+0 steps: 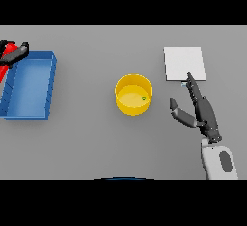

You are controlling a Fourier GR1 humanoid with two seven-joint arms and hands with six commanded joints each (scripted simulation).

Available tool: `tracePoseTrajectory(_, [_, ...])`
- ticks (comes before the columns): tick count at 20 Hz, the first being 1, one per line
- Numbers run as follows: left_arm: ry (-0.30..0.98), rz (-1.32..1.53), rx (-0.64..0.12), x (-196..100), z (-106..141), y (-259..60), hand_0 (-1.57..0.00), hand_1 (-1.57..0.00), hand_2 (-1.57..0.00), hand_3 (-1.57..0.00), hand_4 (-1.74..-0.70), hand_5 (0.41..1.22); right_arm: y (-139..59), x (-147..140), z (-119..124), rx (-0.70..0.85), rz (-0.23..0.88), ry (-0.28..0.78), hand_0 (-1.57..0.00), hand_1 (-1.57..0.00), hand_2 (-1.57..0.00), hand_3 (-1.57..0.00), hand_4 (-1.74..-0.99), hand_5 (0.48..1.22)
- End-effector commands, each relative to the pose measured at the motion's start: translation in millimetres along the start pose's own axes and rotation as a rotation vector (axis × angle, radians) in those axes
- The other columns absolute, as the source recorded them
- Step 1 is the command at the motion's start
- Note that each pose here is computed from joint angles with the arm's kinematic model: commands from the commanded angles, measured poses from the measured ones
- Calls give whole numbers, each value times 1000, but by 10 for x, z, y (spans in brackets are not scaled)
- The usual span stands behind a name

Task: Pick up the red beaker and tilt it to pour out 1 green nut into yellow bowl. Pick up the yellow bowl and place it on the metallic measuring scale.

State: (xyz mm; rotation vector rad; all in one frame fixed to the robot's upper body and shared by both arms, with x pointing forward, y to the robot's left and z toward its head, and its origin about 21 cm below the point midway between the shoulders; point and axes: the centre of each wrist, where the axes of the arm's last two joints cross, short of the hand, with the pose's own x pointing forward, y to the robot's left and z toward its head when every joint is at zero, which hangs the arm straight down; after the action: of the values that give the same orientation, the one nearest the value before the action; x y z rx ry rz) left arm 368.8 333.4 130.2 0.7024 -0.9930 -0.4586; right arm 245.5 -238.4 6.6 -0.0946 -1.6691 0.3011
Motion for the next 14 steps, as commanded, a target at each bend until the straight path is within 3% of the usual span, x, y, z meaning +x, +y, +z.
tracePoseTrajectory(1, [-5, -13, -9, 41, -7, 3, -502, -425, -382, -237, -830, 678, -15, -5, 4, -1, 5, 5, 1, 1, 1, 1, -1318, 725])
tracePoseTrajectory(5, [28, -73, -30, -29, -46, -24, -205, -173, -156, -97, -778, 655, 5, -25, -12, 0, 10, 6, 1, 1, 1, 1, -1308, 717])
tracePoseTrajectory(11, [-1, -90, 12, 17, -22, -122, -53, -45, -40, -25, -730, 661, 13, 23, 13, 2, 28, 10, 1, 1, 1, 1, -1277, 704])
tracePoseTrajectory(14, [-24, -66, 34, 0, 17, -77, -27, -22, -20, -12, -718, 675, 47, 177, -112, 14, 183, 16, 1, 1, 1, 1, -1222, 662])
